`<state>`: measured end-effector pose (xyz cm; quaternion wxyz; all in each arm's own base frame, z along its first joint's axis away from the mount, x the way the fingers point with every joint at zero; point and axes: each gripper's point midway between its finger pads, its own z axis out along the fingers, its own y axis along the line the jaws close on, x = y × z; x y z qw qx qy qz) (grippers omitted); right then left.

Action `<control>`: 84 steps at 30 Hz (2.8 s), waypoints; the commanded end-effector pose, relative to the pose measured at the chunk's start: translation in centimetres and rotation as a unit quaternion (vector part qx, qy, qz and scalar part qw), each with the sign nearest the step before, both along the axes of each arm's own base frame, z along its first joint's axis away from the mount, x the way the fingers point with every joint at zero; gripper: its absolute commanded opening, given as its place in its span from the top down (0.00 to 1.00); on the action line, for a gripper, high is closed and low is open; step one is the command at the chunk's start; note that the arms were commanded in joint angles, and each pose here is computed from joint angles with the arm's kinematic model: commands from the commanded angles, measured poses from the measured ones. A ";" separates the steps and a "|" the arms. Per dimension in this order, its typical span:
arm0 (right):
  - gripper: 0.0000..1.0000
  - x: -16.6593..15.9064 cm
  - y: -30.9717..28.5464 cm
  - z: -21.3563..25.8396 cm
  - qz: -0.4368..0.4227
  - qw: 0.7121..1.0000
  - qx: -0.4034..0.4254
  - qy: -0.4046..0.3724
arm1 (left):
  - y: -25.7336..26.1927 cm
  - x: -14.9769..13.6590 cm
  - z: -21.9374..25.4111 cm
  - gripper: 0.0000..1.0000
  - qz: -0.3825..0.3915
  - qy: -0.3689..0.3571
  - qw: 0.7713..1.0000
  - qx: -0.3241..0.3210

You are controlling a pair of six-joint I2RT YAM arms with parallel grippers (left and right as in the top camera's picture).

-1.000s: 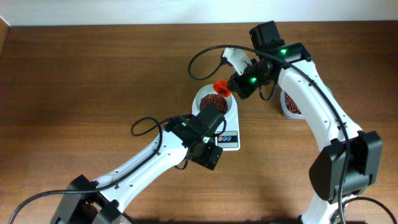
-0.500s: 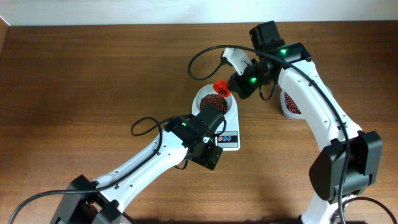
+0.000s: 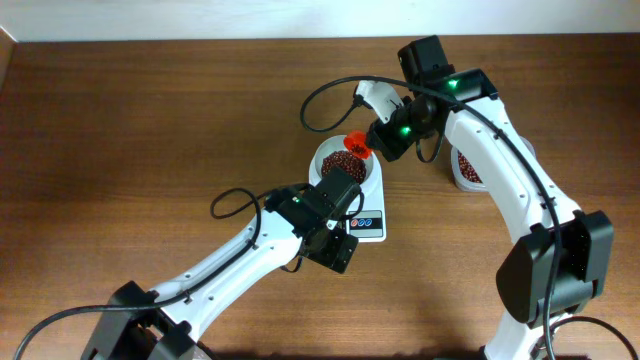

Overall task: Scoop item into bowl and weigh 50g on scale
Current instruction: 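Hold the red scoop tilted over the white bowl with the right gripper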

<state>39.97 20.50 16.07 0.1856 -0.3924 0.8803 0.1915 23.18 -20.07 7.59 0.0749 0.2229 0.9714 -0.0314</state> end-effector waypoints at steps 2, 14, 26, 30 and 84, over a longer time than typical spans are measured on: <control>0.96 0.2 0.3 2.2 -0.002 1.000 0.007 -0.028 | 0.2 -0.1 0.1 0.01 -0.002 -0.005 1.000 0.002; 0.96 0.2 0.3 2.2 -0.002 1.000 0.007 -0.028 | 0.1 -0.1 0.1 0.01 -0.001 -0.005 1.000 0.002; 0.96 -0.1 0.1 2.0 -0.001 1.000 -0.004 -0.024 | 0.1 -0.1 0.1 0.01 -0.001 -0.005 1.000 0.002; 0.96 -0.1 0.2 2.0 -0.001 1.000 -0.002 -0.024 | 0.1 -0.1 0.1 0.01 -0.001 -0.005 1.000 0.002; 0.96 0.5 0.5 2.3 -0.001 0.999 0.003 -0.038 | 0.1 -0.1 0.1 0.01 -0.001 -0.005 1.000 0.002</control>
